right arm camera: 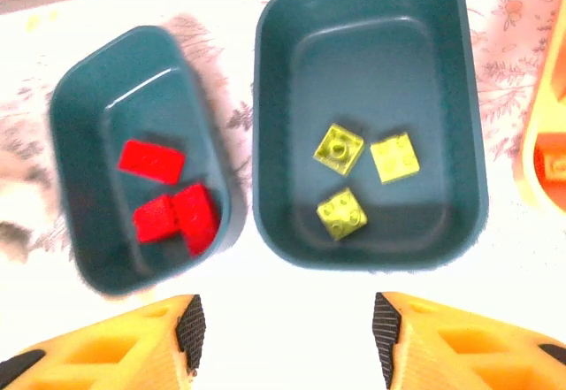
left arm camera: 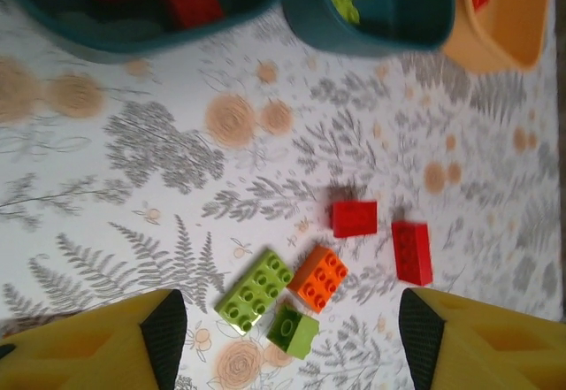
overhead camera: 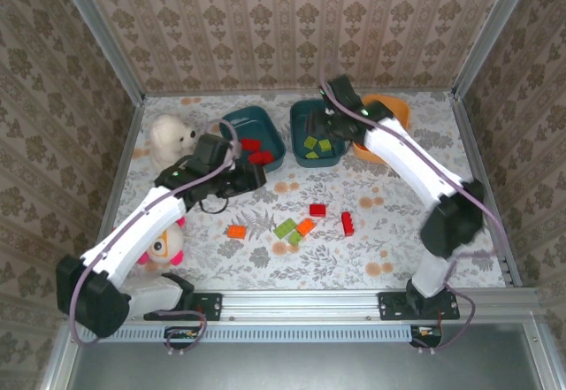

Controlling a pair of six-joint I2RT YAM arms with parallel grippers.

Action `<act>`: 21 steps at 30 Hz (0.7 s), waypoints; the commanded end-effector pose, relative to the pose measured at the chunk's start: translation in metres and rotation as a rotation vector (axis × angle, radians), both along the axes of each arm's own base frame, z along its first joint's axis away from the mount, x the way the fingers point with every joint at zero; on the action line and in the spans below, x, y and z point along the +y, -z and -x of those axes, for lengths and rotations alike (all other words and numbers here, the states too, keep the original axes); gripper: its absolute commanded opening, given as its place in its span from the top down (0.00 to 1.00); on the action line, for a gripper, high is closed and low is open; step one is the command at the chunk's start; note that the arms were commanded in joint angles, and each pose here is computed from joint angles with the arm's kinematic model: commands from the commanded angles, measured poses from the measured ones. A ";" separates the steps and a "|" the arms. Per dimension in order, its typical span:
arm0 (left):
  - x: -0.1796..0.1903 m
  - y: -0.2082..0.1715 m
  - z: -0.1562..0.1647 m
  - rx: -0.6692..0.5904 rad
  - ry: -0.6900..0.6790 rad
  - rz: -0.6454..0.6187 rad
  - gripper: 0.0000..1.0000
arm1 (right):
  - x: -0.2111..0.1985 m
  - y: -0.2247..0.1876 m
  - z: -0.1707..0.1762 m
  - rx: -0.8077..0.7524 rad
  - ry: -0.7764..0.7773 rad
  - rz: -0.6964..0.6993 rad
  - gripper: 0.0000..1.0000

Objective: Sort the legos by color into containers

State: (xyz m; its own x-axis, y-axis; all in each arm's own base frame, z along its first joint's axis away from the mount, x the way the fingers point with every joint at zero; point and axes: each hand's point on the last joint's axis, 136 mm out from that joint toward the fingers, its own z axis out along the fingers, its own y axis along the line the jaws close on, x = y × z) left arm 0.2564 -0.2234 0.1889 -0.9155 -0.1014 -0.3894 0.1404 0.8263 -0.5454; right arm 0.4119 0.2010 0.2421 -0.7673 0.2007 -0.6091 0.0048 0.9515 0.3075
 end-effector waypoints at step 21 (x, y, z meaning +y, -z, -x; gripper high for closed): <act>-0.148 0.098 0.008 -0.117 0.837 -0.435 0.19 | -0.117 0.055 0.226 0.091 0.131 -0.110 0.26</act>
State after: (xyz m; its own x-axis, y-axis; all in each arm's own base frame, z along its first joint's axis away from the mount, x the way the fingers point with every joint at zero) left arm 0.2497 -0.3686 0.0865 -0.7596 0.5794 -0.2955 0.6477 0.7152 -0.2626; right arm 0.1976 0.0950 0.1946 -0.7694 0.3558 -0.5305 0.1117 0.8926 0.4367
